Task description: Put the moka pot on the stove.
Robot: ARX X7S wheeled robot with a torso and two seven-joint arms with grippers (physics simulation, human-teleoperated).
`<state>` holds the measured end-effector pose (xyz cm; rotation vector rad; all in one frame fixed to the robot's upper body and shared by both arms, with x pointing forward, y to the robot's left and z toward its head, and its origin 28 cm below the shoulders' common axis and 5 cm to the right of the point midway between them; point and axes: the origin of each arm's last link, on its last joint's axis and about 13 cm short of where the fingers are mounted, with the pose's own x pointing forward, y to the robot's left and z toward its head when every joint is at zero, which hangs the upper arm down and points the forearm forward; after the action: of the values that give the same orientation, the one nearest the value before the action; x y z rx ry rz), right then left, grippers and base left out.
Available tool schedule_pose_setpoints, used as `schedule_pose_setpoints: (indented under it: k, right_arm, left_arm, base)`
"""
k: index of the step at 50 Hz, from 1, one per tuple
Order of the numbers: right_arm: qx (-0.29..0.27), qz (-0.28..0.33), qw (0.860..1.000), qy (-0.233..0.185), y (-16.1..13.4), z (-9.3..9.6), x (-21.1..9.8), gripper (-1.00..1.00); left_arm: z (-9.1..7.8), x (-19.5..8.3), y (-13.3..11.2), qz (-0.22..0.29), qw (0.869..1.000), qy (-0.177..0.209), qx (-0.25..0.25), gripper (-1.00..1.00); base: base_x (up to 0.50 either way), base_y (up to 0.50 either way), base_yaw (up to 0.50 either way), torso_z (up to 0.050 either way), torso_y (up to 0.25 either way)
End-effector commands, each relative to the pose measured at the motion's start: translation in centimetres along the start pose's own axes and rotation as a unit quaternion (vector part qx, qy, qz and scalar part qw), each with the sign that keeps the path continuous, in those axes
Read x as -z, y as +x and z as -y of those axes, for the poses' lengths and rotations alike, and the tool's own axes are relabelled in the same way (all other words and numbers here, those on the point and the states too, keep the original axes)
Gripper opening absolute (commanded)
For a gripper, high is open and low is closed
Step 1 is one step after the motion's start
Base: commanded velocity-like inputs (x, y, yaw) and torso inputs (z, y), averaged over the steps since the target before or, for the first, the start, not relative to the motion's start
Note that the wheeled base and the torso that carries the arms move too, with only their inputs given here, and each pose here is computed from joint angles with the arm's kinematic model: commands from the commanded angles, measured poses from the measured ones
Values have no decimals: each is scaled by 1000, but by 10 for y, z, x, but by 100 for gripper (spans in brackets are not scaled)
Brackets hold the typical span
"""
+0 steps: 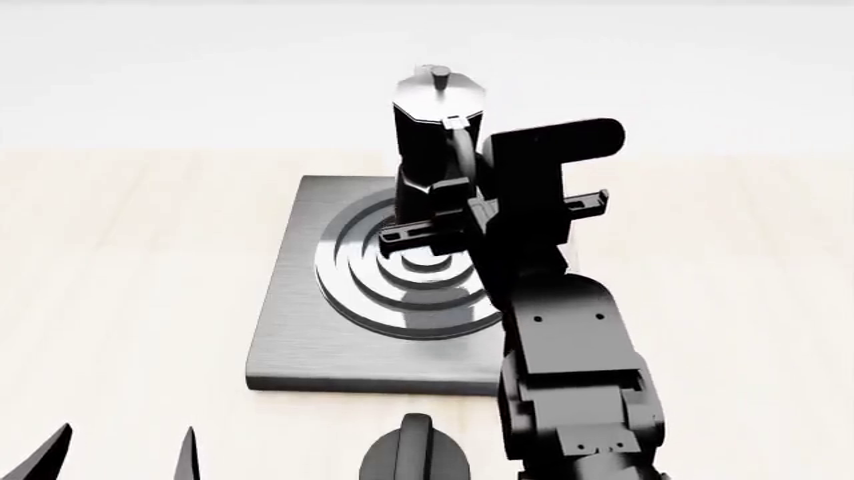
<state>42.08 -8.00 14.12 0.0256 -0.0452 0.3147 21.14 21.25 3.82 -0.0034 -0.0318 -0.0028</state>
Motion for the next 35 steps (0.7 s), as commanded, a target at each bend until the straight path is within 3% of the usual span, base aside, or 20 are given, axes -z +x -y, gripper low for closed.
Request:
schedule_pose_setpoints:
  k: [1,35]
  right_arm:
    - [-2,-4,1000,16,-1,-4,4,-100]
    - [-8,-24,999,24,-6,-7,18,-100]
  left_arm:
    - [0,0,0,5,1000,-1,-1,100]
    - [0,2,1,2,1000,-2,1,100]
  base:
    - [0,0,0,0,0]
    - [0,0,0,0,1]
